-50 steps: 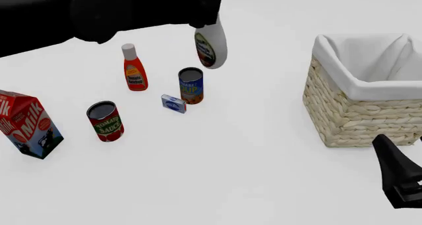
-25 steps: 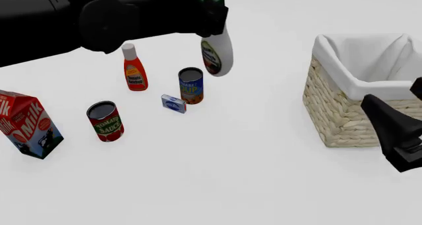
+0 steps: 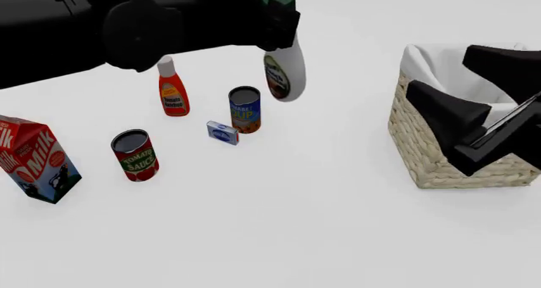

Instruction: Pick the salad dressing and place it in the basket.

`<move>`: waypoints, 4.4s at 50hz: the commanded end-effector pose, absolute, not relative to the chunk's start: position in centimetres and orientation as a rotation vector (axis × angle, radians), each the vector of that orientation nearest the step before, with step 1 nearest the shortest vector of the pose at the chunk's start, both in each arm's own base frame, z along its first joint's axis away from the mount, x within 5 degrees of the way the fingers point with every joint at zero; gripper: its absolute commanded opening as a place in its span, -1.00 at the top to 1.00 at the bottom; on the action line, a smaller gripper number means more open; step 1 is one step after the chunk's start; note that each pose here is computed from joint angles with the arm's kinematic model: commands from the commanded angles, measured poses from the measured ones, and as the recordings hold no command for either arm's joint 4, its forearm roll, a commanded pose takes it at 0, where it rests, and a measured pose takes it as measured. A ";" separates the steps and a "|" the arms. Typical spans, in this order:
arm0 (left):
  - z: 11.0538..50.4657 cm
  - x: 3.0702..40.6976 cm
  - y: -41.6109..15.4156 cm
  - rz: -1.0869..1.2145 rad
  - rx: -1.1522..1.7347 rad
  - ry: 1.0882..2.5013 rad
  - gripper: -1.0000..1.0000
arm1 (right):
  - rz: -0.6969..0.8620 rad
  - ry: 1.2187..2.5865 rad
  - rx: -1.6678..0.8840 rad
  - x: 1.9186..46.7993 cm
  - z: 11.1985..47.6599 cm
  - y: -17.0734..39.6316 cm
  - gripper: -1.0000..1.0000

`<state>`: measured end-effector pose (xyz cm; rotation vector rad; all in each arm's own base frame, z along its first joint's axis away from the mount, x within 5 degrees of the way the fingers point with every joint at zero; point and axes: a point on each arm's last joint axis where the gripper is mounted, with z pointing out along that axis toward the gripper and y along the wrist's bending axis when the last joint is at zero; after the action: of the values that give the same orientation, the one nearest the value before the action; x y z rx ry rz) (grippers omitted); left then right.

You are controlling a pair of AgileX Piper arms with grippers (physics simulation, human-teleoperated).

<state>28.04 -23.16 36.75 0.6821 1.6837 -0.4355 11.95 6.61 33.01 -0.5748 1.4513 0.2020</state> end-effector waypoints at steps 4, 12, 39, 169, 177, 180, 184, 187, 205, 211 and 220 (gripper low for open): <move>37.4 27.4 -23.6 -0.452 0.697 1.662 1.00 | 0.242 1.409 -0.652 13.9 33.6 9.3 -1.00; 37.7 26.8 -23.7 -0.464 0.703 1.658 1.00 | 0.247 1.389 -0.657 14.7 33.6 10.0 -1.00; 38.2 25.5 -24.0 -0.501 0.714 1.651 1.00 | 0.278 1.349 -0.657 17.0 33.8 12.3 -1.00; 40.1 21.9 -23.8 -0.577 0.740 1.605 1.00 | 0.339 1.398 -0.682 22.1 30.7 17.4 1.00; 40.6 22.0 -23.7 -0.586 0.725 1.612 -1.00 | 0.342 1.419 -0.668 22.5 30.4 17.4 1.00; 40.4 21.8 -23.8 -0.584 0.738 1.607 -1.00 | 0.355 1.412 -0.668 22.2 30.4 17.5 1.00; 40.9 21.4 -23.6 -0.596 0.730 1.597 -1.00 | 0.353 1.405 -0.674 22.1 30.5 17.6 1.00; 41.2 21.2 -23.4 -0.600 0.726 1.591 -1.00 | 0.354 1.404 -0.674 22.1 30.5 17.6 1.00; 48.3 17.9 -19.3 -0.648 0.639 1.461 -1.00 | 0.354 1.404 -0.676 21.9 30.5 17.4 1.00; 51.2 16.4 -16.3 -0.618 0.587 1.390 -1.00 | 0.355 1.402 -0.672 21.8 30.6 17.3 1.00; 52.2 14.4 -11.6 -0.548 0.482 1.338 -1.00 | 0.359 1.395 -0.662 21.4 31.0 16.9 1.00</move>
<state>16.72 -15.79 50.41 0.5714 1.4013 -0.5960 21.68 17.23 30.34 -0.6879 1.4054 0.3422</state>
